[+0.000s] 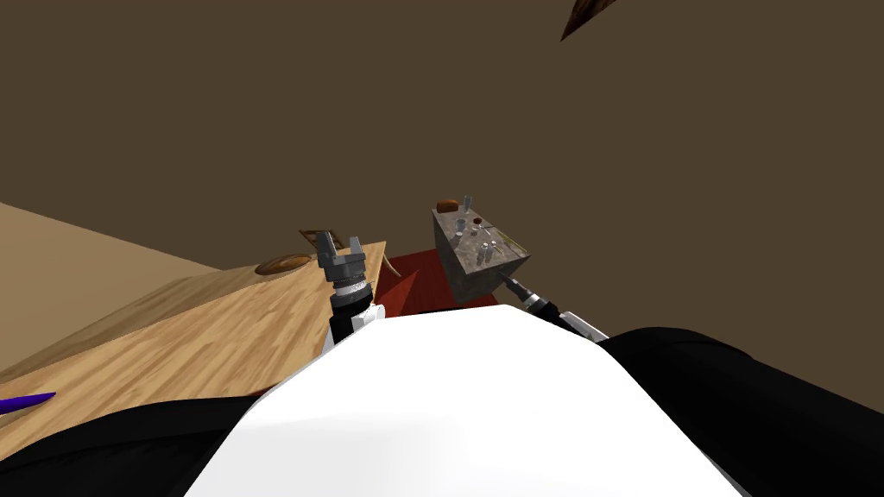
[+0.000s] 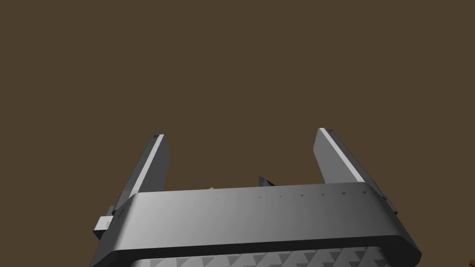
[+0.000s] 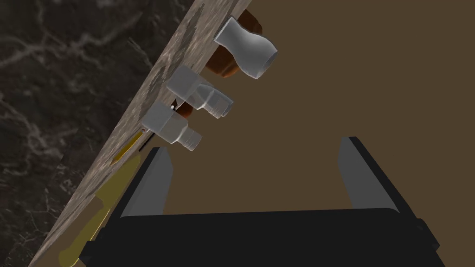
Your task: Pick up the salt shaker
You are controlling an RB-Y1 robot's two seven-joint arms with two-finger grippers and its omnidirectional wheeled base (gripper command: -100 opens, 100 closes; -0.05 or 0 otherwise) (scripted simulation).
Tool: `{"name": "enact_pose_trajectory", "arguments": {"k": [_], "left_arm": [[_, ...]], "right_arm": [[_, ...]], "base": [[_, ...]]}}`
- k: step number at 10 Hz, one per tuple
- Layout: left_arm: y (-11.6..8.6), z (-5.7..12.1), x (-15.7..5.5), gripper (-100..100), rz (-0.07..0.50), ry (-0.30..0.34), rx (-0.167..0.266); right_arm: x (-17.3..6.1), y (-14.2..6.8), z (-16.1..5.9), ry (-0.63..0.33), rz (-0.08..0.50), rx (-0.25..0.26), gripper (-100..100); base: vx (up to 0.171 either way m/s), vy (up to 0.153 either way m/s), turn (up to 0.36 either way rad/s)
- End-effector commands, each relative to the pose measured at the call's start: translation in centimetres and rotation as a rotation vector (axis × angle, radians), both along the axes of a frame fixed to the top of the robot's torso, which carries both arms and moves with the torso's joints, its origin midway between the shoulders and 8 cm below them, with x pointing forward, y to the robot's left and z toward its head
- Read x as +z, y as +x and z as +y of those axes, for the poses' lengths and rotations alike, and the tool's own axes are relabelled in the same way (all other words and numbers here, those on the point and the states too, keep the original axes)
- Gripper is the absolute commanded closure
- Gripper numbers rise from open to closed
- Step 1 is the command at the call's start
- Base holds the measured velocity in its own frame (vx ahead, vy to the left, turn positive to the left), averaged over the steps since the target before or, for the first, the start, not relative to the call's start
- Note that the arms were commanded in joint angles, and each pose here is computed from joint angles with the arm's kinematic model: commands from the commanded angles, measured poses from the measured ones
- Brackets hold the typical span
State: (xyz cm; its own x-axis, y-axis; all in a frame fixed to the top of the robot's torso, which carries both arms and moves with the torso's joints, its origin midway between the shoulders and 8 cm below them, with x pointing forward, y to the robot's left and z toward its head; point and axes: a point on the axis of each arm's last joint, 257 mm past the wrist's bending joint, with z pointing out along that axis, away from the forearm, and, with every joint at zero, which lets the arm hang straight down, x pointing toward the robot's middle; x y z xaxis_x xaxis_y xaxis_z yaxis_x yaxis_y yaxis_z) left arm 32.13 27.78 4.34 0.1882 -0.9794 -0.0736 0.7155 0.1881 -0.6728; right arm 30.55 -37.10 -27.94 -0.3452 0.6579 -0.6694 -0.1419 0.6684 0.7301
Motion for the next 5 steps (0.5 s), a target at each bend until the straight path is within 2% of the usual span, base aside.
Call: {"name": "enact_pose_trajectory", "arguments": {"k": [1, 2, 5], "left_arm": [[0.0, 0.0, 0.0, 0, 0.000, 0.000, 0.000], [0.0, 0.0, 0.0, 0, 0.000, 0.000, 0.000], [0.0, 0.0, 0.0, 0, 0.000, 0.000, 0.000]], "right_arm": [[-1.5, -0.7, -1.3, -0.076, 0.045, 0.025, -100], [-1.4, -0.7, -1.4, -0.084, 0.047, 0.030, -100], [-3.4, -1.7, -3.9, -0.215, 0.114, 0.081, -100]], "base": [[0.013, 0.059, 0.141], [0.013, 0.044, 0.055], [0.025, 0.049, 0.101]]}}
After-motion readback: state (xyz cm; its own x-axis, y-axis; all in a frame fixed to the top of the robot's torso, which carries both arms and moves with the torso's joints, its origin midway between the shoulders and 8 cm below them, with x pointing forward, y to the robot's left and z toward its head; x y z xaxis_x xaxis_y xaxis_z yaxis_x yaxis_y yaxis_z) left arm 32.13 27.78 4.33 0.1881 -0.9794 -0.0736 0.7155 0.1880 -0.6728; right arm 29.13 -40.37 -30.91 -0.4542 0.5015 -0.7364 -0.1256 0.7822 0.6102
